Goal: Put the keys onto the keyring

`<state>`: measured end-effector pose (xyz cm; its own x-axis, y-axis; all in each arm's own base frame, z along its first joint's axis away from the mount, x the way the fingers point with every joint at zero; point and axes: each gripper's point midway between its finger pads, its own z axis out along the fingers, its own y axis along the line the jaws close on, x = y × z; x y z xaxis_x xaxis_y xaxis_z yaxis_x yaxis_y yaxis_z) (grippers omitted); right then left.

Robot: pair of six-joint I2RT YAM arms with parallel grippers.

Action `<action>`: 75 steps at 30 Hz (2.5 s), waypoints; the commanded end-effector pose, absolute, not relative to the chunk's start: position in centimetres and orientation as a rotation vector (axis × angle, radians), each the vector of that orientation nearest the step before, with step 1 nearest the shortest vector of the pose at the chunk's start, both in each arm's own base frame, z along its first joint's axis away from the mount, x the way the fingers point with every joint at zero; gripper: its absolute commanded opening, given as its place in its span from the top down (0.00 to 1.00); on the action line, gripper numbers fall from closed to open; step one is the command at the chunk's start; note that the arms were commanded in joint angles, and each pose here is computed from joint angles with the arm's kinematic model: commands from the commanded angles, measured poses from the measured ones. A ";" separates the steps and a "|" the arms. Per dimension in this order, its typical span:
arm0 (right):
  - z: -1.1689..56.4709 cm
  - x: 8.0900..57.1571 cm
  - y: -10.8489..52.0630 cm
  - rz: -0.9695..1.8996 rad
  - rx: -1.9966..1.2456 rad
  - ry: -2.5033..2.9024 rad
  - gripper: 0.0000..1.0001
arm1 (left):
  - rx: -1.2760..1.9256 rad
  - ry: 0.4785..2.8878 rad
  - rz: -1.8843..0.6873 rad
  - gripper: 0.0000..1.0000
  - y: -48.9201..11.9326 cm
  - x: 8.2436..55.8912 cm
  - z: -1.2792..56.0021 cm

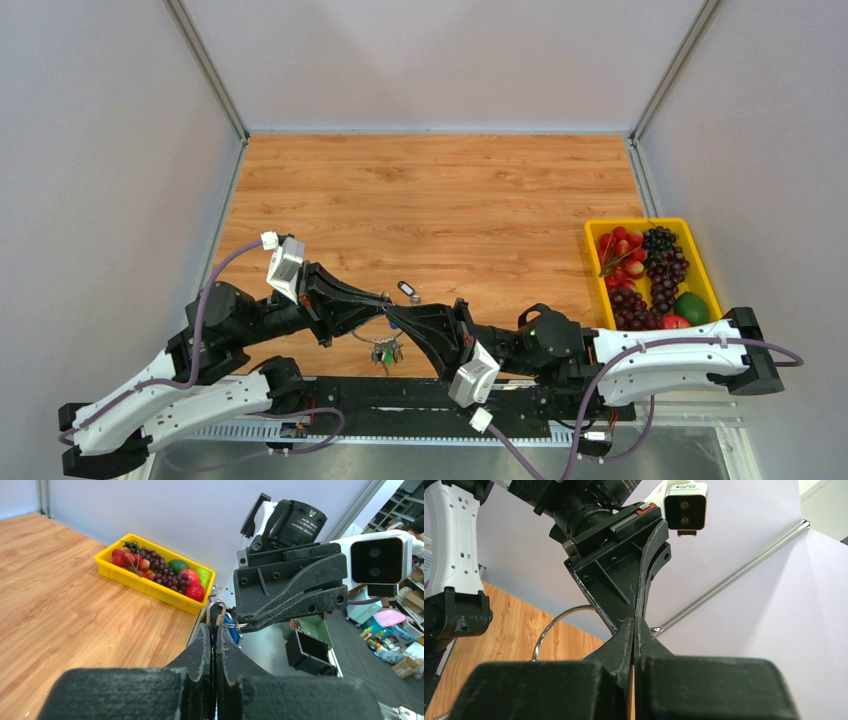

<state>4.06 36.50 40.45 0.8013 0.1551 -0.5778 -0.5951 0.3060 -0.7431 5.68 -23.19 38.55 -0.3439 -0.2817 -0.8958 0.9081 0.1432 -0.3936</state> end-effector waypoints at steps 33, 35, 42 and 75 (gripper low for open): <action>44.9 4.5 34.8 0.457 -1.017 0.379 1.00 | 0.726 1.233 -1.525 1.00 -22.4 3.4 41.6; 45.0 4.5 34.7 0.460 -1.013 0.376 1.00 | 0.730 1.233 -1.526 1.00 -22.4 3.4 41.6; 45.6 4.4 34.5 0.454 -1.001 0.366 1.00 | 0.746 1.238 -1.529 1.00 -22.6 3.3 41.3; 42.5 8.9 33.7 0.452 -0.935 0.720 0.62 | 0.851 1.079 -1.649 1.00 -22.7 0.6 42.6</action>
<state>6.47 35.51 41.84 0.7396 0.1050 -0.6648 -0.6341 0.4397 -0.6361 2.94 -23.89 38.65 -0.3453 -0.2364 -0.9082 0.9362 -0.0196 -0.3508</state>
